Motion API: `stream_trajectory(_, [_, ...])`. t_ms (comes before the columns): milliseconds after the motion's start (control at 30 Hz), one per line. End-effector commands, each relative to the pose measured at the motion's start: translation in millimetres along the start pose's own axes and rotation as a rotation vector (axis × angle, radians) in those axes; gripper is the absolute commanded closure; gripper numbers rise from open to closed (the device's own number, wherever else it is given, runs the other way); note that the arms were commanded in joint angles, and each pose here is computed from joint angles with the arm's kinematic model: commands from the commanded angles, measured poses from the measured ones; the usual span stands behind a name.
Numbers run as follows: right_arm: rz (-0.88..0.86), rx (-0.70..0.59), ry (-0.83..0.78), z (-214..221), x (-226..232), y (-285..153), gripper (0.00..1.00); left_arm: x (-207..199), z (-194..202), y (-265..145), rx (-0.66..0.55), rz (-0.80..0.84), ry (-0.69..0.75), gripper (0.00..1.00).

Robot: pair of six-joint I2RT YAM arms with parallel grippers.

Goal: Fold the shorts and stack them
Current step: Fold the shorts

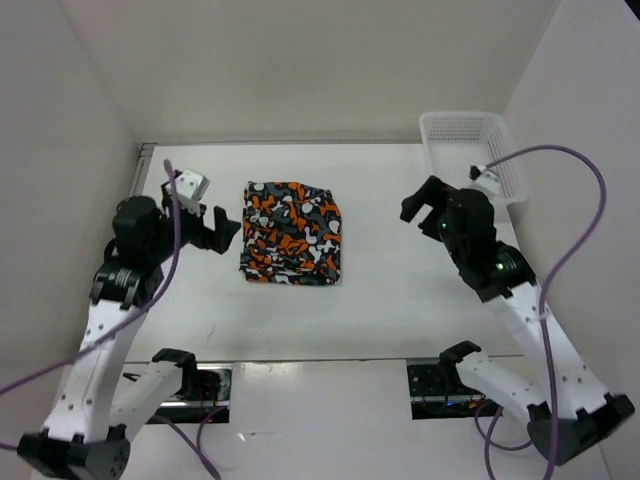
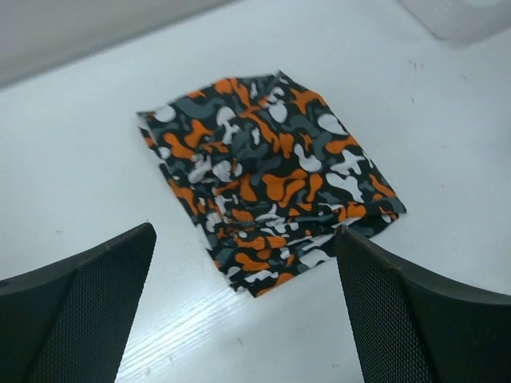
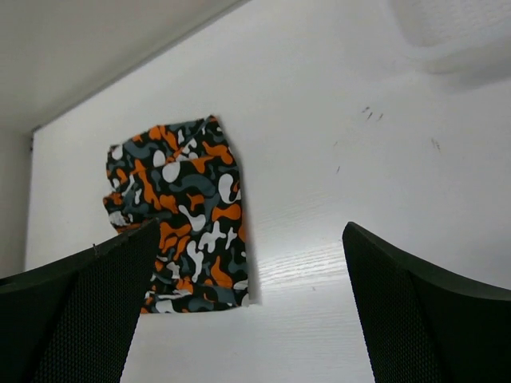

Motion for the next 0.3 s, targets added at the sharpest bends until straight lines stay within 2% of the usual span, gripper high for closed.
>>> stream_trajectory(0, [0.064,-0.101,0.083,-7.0,-21.6,-24.0,0.0,-3.4,-11.5,-37.8,-0.17,-0.087,0.056,0.0])
stream_trajectory(133, [0.055,-0.112,0.118,-5.8,-28.6,-39.0,0.0,1.3,13.0,-55.3,-0.187,-0.191,0.05,0.0])
stream_trajectory(267, [0.084,-0.107,0.13,-2.4,-34.3,-40.2,0.0,1.4,31.1,-67.9,-0.204,-0.225,0.049,0.0])
Point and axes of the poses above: each gripper's point midway between its finger pads, its own y axis out along the fingers, its own x axis along the line the jaws close on, z = x × y, the point moved 8 cm from there along -y, back along the fingers, and after that the axes turned 8 degrees about -y, right-handed, at the moved point
